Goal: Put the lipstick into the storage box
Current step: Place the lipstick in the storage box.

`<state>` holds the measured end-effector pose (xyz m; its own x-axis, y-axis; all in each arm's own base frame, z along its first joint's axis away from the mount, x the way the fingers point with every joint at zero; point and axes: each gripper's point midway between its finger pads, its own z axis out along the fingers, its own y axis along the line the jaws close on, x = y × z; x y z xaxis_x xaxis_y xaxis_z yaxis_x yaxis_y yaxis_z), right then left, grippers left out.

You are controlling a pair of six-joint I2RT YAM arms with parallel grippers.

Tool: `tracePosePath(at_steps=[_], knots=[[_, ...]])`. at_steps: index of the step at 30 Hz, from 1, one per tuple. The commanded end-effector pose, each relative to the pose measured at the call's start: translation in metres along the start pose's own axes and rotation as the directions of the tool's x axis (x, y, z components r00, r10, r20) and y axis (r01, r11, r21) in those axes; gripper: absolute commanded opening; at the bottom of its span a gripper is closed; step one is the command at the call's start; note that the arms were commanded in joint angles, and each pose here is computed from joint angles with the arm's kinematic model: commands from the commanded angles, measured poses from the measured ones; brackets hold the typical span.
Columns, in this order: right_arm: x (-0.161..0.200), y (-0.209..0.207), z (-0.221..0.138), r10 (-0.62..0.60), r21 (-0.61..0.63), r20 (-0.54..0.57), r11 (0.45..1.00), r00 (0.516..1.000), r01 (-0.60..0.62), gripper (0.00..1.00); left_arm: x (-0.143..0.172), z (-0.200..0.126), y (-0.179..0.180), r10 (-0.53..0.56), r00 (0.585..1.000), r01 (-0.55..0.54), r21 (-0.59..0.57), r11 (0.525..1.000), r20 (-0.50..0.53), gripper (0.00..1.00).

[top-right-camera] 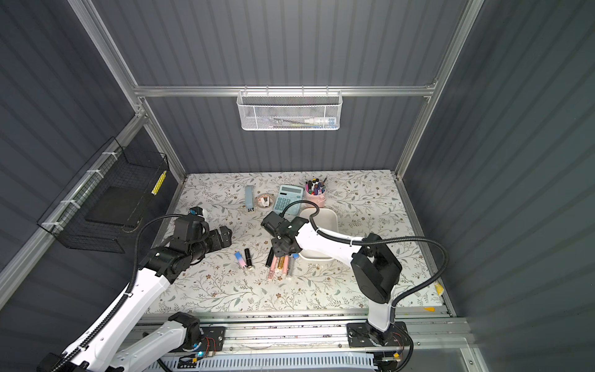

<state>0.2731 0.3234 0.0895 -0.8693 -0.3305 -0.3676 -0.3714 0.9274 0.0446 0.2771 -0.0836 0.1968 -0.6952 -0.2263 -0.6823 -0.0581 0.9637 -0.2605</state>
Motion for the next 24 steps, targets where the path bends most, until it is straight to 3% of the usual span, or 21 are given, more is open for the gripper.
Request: tracePosePath(at_steps=[1,24], knots=[[-0.003,0.019,-0.001,0.017,-0.046,0.001,0.999,1.000,-0.017,0.39,0.004,-0.010,0.006,-0.005,1.000,0.005,-0.020,1.000,-0.006,1.00],[-0.014,0.088,0.023,-0.057,-0.178,-0.059,0.983,0.997,0.046,0.40,-0.009,-0.049,0.004,-0.012,0.997,0.010,0.028,1.000,0.076,1.00]])
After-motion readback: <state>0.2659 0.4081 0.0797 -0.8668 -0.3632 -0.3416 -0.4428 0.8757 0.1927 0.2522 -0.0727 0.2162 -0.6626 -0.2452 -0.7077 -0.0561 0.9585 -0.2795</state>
